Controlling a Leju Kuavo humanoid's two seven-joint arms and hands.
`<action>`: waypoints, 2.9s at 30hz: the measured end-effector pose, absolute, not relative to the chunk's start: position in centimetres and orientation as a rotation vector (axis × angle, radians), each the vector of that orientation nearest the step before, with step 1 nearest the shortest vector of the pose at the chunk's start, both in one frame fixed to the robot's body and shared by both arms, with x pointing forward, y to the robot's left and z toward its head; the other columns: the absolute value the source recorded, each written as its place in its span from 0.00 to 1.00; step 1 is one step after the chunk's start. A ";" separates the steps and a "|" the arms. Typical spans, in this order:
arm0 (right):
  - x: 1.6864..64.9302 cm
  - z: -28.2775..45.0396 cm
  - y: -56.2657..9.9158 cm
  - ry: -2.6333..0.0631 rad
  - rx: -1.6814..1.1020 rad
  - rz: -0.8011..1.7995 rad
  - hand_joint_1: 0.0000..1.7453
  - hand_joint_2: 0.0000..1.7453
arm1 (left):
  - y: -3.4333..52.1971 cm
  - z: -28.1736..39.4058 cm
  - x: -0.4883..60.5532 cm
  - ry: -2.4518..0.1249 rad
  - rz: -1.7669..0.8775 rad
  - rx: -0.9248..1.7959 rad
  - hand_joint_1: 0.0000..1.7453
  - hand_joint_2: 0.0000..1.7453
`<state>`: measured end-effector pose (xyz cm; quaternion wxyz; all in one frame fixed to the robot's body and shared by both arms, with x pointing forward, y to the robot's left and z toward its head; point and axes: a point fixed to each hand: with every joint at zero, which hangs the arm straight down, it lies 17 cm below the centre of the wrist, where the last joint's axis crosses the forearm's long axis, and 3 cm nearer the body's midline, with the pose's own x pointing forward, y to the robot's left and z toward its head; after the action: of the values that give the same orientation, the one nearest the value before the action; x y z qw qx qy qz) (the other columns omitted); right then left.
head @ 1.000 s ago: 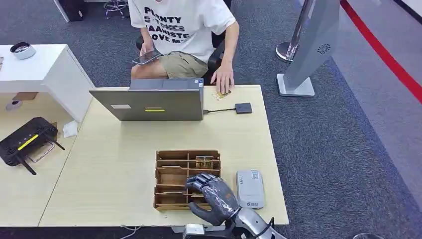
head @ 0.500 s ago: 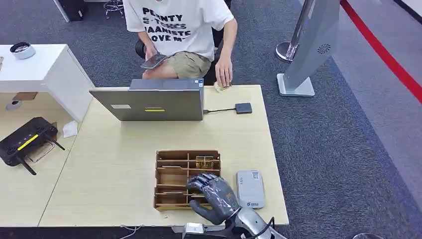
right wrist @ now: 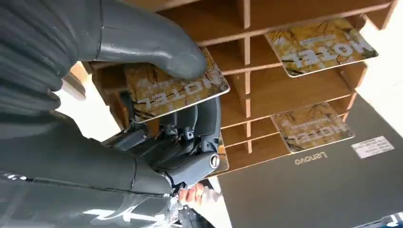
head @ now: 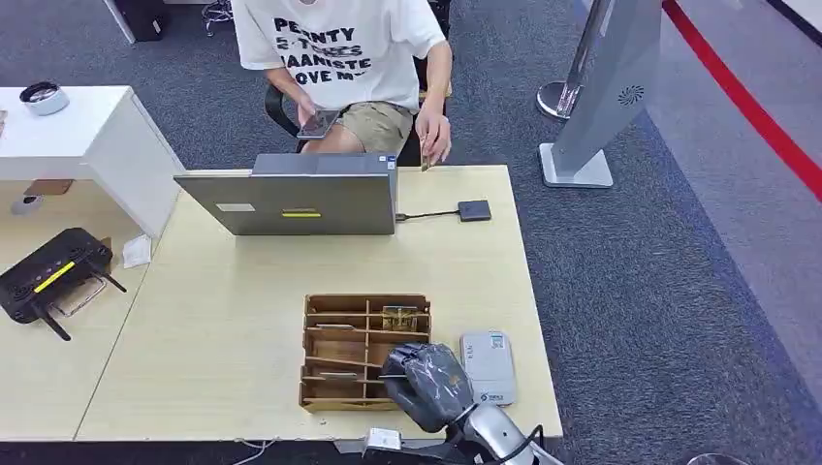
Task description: Pass the card to the sensor for recognition and then transmit it.
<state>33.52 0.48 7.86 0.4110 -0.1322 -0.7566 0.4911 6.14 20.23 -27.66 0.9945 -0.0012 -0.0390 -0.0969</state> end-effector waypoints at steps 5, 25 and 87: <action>33.7 7.8 0.1 -1.901 -0.351 1.229 1.00 1.00 | 20.2 -27.7 6.1 -0.078 -0.195 -0.003 0.00 0.00; 33.6 9.1 -0.2 -1.946 -0.296 1.130 1.00 1.00 | 20.4 -27.7 6.1 -0.075 -0.195 -0.001 0.00 0.00; 47.0 37.3 1.8 -2.424 -0.802 0.827 1.00 1.00 | 18.7 -26.6 10.2 -0.082 -0.507 -0.019 0.00 0.00</action>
<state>47.00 1.81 37.28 0.2268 -0.2910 -0.8797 0.3002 10.24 18.71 -26.56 0.9672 -0.0092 -0.0406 -0.2505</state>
